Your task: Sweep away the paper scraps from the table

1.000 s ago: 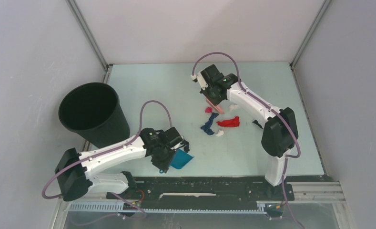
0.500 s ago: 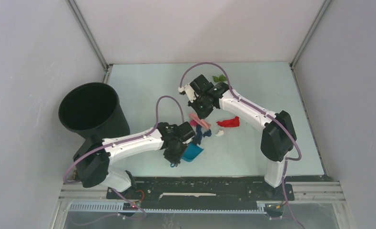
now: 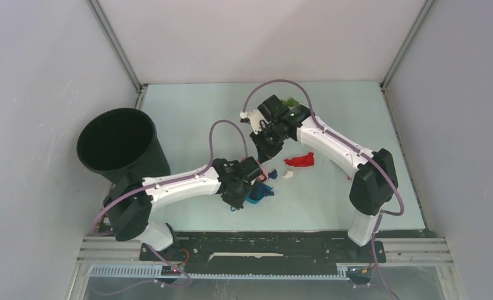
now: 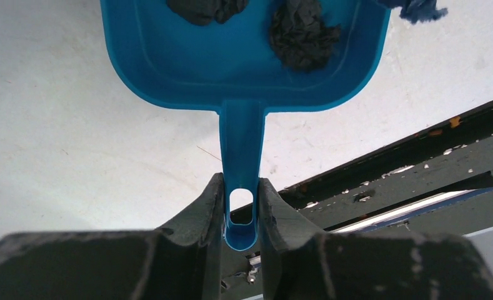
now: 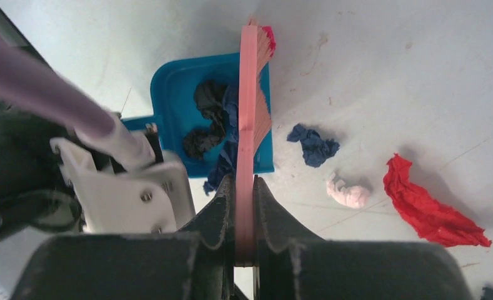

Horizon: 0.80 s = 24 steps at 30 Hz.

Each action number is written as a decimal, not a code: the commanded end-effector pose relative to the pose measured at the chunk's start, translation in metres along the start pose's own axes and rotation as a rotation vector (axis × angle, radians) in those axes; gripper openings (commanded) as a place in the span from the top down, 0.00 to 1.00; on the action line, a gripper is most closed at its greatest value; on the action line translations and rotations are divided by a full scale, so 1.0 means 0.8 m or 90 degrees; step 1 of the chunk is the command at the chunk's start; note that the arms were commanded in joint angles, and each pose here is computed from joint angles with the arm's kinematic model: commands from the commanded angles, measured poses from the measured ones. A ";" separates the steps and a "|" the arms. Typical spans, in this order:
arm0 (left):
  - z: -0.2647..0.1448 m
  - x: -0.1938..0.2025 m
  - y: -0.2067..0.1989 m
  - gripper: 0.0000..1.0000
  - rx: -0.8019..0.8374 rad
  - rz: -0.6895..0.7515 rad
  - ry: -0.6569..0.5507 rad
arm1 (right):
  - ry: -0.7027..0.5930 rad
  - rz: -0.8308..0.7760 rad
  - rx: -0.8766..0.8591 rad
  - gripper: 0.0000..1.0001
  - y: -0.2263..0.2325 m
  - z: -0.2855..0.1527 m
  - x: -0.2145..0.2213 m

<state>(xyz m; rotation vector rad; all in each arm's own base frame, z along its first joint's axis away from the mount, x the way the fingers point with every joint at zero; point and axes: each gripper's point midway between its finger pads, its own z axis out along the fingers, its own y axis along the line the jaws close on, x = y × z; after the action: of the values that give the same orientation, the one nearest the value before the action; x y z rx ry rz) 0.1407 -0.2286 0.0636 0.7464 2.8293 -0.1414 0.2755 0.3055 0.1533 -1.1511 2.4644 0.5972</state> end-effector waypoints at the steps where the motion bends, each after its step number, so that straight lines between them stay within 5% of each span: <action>1: -0.008 -0.018 0.010 1.00 -0.019 -0.016 -0.088 | 0.020 0.042 -0.054 1.00 0.025 -0.043 0.019; 9: -0.020 -0.024 0.004 1.00 0.019 -0.005 -0.185 | -0.074 0.045 -0.012 1.00 0.012 -0.104 -0.003; 14: -0.008 -0.021 -0.007 1.00 0.049 -0.009 -0.188 | -0.127 0.061 0.056 1.00 -0.049 -0.114 -0.023; 24: -0.021 -0.025 -0.030 1.00 0.112 -0.029 -0.228 | -0.184 0.131 0.014 1.00 -0.071 -0.140 -0.036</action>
<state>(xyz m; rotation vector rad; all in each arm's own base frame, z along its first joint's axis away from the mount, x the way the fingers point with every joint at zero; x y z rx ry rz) 0.1402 -0.2392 0.0657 0.6924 2.5750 -0.3463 0.3245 0.2150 0.2203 -0.7342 2.4501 0.6541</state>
